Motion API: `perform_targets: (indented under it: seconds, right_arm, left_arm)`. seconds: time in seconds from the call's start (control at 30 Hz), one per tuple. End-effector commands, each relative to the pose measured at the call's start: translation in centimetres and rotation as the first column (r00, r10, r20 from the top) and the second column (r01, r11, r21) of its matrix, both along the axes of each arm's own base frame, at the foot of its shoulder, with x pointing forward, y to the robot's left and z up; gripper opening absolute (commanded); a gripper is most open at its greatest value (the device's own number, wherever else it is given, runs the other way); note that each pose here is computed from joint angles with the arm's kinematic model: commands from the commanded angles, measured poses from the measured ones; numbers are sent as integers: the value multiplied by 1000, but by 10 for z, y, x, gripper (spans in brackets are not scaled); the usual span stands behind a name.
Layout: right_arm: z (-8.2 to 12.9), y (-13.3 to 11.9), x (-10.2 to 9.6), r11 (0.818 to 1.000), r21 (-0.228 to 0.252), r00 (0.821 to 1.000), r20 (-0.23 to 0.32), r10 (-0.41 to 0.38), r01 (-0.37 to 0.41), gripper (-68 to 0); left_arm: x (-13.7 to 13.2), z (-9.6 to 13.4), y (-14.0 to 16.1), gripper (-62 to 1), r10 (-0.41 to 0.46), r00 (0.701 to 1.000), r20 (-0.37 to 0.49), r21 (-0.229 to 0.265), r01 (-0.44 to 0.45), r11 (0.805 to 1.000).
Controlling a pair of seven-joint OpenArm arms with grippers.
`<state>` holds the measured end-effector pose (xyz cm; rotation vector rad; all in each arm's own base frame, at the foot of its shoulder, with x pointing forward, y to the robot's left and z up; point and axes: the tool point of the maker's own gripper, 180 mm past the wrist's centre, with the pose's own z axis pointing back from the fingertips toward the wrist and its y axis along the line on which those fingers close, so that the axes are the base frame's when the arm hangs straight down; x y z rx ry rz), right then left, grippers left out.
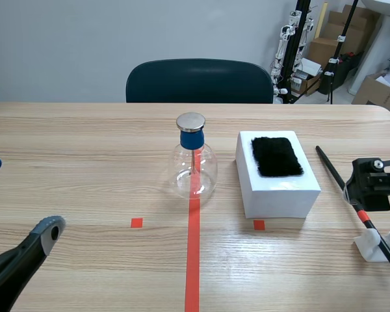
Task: Do the electroscope experiment. pick up the black charging rod
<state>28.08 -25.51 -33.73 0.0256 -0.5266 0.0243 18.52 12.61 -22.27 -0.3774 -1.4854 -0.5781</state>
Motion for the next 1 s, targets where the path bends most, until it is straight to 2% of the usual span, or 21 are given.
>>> perform_targets:
  seconds: [0.0, 0.1, 0.23, 0.37, 0.53, 0.7, 0.77, 0.97]
  right_arm:
    - [4, -9, 8, 1000, -20, 1000, 10, -18, 18, 4]
    - [-3, -9, 11, 999, 9, 998, -27, -48, 49, 4]
    - [-10, -14, 8, 997, -17, 992, -106, -72, 70, 4]
    - [-15, -19, 5, 995, -59, 981, -168, -95, 86, 4]
    - [-11, -27, 15, 989, -109, 981, -156, -117, 101, 4]
    - [-12, -30, 27, 988, -115, 982, -141, -124, 108, 4]
    - [-16, -29, 31, 988, -115, 982, -147, -119, 103, 4]
    - [-23, -25, 37, 985, -165, 978, -191, -83, 51, 4]
  left_arm:
    - [7, 6, 2, 14, 2, 999, 37, -26, -1, 1000]
    - [13, 2, 6, 14, -5, 999, 46, -55, 7, 998]
    - [19, -11, 14, 14, 15, 999, 47, -92, -11, 996]
    - [23, -25, 17, 14, 5, 999, 54, -101, 0, 995]
    - [25, -43, 11, 14, -41, 997, 66, -89, 47, 995]
    - [29, -56, 14, 14, -51, 996, 75, -110, 60, 992]
    - [32, -59, 16, 14, -50, 996, 75, -130, 60, 990]
    - [31, -71, 14, 14, -99, 991, 86, -138, 110, 984]
